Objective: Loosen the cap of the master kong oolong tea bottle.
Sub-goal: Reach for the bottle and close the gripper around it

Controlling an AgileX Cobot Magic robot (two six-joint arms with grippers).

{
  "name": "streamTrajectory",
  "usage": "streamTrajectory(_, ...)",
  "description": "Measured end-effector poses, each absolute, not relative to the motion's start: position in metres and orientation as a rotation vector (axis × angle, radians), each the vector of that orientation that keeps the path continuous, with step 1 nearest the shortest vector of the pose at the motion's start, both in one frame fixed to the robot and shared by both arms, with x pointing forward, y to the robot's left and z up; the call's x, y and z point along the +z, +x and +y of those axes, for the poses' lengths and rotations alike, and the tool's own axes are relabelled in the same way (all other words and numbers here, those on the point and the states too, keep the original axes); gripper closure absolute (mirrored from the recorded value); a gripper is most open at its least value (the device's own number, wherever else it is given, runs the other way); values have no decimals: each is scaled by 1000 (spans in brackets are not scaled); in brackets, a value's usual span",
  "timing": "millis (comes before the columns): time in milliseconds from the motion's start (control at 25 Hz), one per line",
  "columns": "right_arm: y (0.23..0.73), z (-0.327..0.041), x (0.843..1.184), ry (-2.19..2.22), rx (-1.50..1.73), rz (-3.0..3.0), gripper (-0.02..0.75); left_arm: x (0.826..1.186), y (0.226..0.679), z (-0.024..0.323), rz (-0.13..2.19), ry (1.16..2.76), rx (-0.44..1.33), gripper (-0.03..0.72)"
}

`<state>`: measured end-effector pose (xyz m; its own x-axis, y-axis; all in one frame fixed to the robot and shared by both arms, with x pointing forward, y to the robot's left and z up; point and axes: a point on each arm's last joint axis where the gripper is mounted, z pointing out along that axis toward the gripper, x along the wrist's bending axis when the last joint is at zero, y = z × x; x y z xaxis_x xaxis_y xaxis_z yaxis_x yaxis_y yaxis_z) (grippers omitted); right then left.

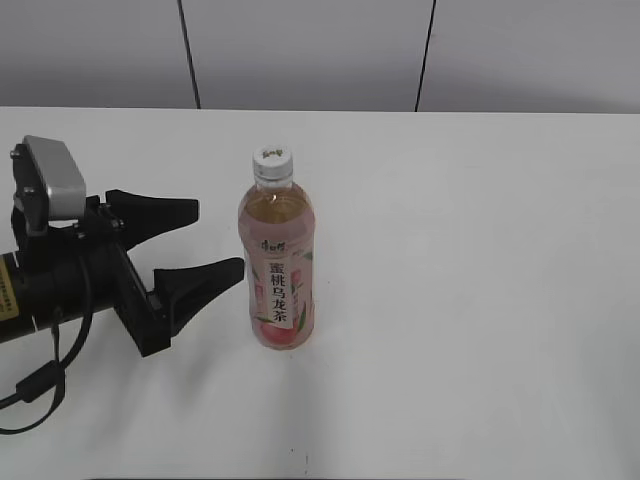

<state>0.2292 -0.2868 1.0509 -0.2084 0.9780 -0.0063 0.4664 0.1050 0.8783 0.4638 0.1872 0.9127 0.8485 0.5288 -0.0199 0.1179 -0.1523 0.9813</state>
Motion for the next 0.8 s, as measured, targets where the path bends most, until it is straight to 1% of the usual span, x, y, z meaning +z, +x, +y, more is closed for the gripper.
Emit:
streamTrajectory(440, 229, -287, 1051, 1416, 1038, 1756, 207, 913, 463, 186, 502, 1708, 376, 97)
streamTrajectory(680, 229, -287, 1051, 1416, 1038, 1756, 207, 918, 464, 169, 434, 1696, 359, 97)
streamTrajectory(800, 229, -287, 1051, 1416, 1038, 1756, 207, 921, 467, 164, 445, 1675, 374, 97)
